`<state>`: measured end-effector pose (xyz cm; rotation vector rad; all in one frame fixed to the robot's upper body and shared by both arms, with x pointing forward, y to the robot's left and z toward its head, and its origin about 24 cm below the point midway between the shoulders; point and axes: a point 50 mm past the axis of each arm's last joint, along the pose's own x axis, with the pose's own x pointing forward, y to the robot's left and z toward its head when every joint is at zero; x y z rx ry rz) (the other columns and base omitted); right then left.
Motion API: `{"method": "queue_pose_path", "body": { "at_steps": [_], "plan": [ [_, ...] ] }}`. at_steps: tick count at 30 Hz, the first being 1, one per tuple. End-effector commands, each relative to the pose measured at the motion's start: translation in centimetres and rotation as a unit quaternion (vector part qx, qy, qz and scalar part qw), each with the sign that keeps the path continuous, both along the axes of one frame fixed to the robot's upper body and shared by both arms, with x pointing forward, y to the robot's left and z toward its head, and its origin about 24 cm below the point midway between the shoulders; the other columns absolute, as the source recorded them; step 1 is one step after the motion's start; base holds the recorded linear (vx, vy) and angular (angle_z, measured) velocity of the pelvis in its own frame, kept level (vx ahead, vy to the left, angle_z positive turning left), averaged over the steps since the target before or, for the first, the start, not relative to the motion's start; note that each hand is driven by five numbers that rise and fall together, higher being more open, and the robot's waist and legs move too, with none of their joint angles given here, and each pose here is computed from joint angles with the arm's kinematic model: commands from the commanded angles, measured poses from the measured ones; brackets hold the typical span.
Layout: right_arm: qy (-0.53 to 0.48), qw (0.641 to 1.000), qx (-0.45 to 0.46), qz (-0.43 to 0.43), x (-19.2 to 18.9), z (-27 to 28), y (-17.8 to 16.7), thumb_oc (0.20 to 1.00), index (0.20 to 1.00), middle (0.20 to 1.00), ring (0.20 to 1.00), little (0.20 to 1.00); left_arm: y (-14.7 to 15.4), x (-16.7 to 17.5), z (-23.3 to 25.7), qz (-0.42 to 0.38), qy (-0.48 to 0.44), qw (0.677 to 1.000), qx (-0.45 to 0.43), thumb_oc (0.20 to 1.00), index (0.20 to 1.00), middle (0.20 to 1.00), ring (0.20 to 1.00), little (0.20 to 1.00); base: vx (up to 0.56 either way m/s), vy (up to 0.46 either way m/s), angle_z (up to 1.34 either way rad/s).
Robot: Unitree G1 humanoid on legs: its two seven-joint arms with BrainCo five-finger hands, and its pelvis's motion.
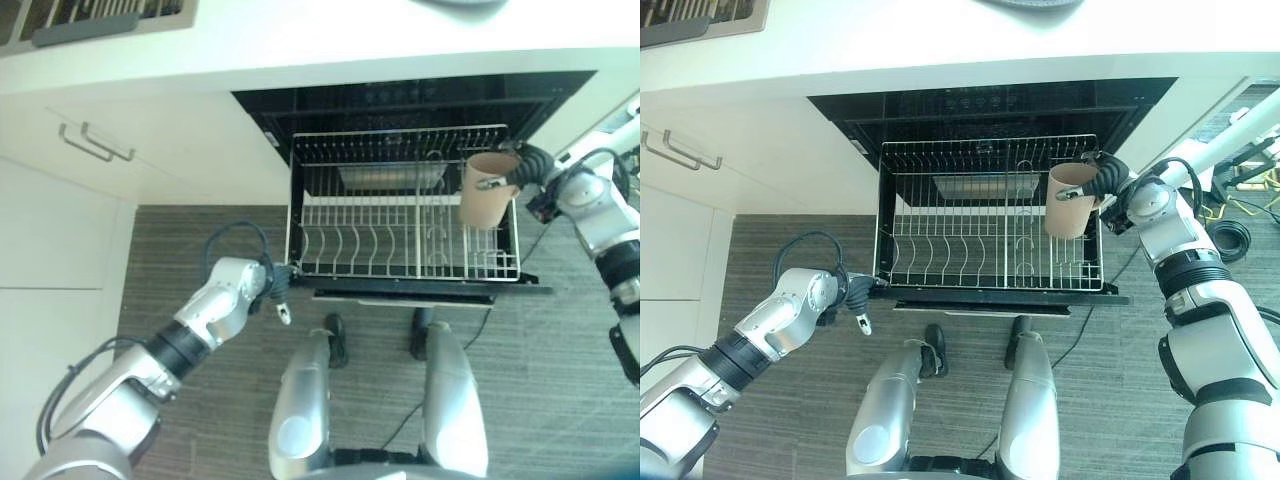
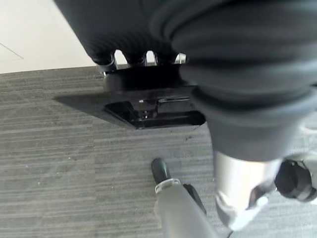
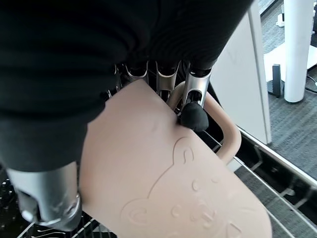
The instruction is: Place the dishes in the dishwasher.
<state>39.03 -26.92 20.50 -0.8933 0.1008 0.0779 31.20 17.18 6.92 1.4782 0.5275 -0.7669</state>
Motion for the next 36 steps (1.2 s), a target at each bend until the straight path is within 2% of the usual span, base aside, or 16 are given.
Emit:
{"method": "queue_pose_path", "body": {
  "at_steps": [1, 7, 13, 25, 31, 32, 33, 34, 36],
  "plan": [
    [-0.045, 0.999, 0.012, 0.005, 0.5, 2.6, 0.2, 0.200, 0.200, 0.200, 0.200, 0.200, 1.8, -5.8, -7.9, 0.011, 0.153, 0.988, 0.029, 1.000, 1.000, 1.000, 1.000, 1.000, 0.00, 0.000, 0.00],
    [-0.032, 0.999, 0.012, -0.006, 0.9, 1.7, 0.3, 0.200, 0.200, 0.200, 0.200, 0.200, 1.9, -7.2, -10.7, 0.011, 0.153, 0.988, 0.026, 1.000, 1.000, 1.000, 1.000, 1.000, 0.00, 0.000, 0.00],
    [-0.022, 0.999, -0.025, -0.020, 0.8, 1.5, -0.3, 0.200, 0.200, 0.200, 0.200, 0.200, 2.6, -8.3, -12.8, 0.025, 0.152, 0.988, 0.031, 1.000, 1.000, 1.000, 1.000, 1.000, 0.03, -0.004, -0.04],
    [0.001, 0.996, -0.074, -0.045, 0.4, 0.9, -1.9, 0.200, 0.200, 0.200, 0.200, 0.200, 2.9, -9.1, -14.3, 0.045, 0.152, 0.987, 0.031, 1.000, 1.000, 1.000, 1.000, 1.000, 0.00, -0.013, -0.03],
    [0.011, 0.997, -0.053, -0.058, 0.3, 0.4, -2.3, 0.200, 0.200, 0.200, 0.200, 0.200, 2.7, -9.1, -14.4, 0.044, 0.149, 0.987, 0.031, 1.000, 1.000, 1.000, 1.000, 1.000, 0.00, -0.002, -0.01],
    [0.014, 0.997, -0.054, -0.062, 0.2, 0.1, -2.4, 0.379, 0.379, 0.379, 0.379, 0.379, 2.7, -9.1, -14.4, 0.043, 0.147, 0.988, 0.031, 1.000, 1.000, 1.000, 1.000, 1.000, 0.00, 0.000, 0.00],
    [0.012, 0.996, -0.058, -0.064, 0.2, 0.0, -2.4, 0.724, 0.724, 0.724, 0.724, 0.724, 2.7, -9.0, -14.4, 0.044, 0.145, 0.988, 0.030, 1.000, 1.000, 1.000, 1.000, 1.000, 0.00, 0.000, 0.00],
    [0.009, 0.996, -0.061, -0.067, 0.3, 0.0, -2.4, 1.000, 1.000, 1.000, 1.000, 1.000, 2.7, -9.0, -14.4, 0.045, 0.144, 0.988, 0.028, 1.000, 1.000, 1.000, 1.000, 1.000, 0.00, 0.000, 0.00],
    [0.005, 0.997, -0.032, -0.076, 0.3, -0.1, -2.4, 1.000, 1.000, 1.000, 1.000, 1.000, 2.6, -8.9, -14.4, 0.050, 0.141, 0.988, 0.021, 1.000, 1.000, 1.000, 1.000, 1.000, 0.00, 0.015, -0.01]
  ]
}}
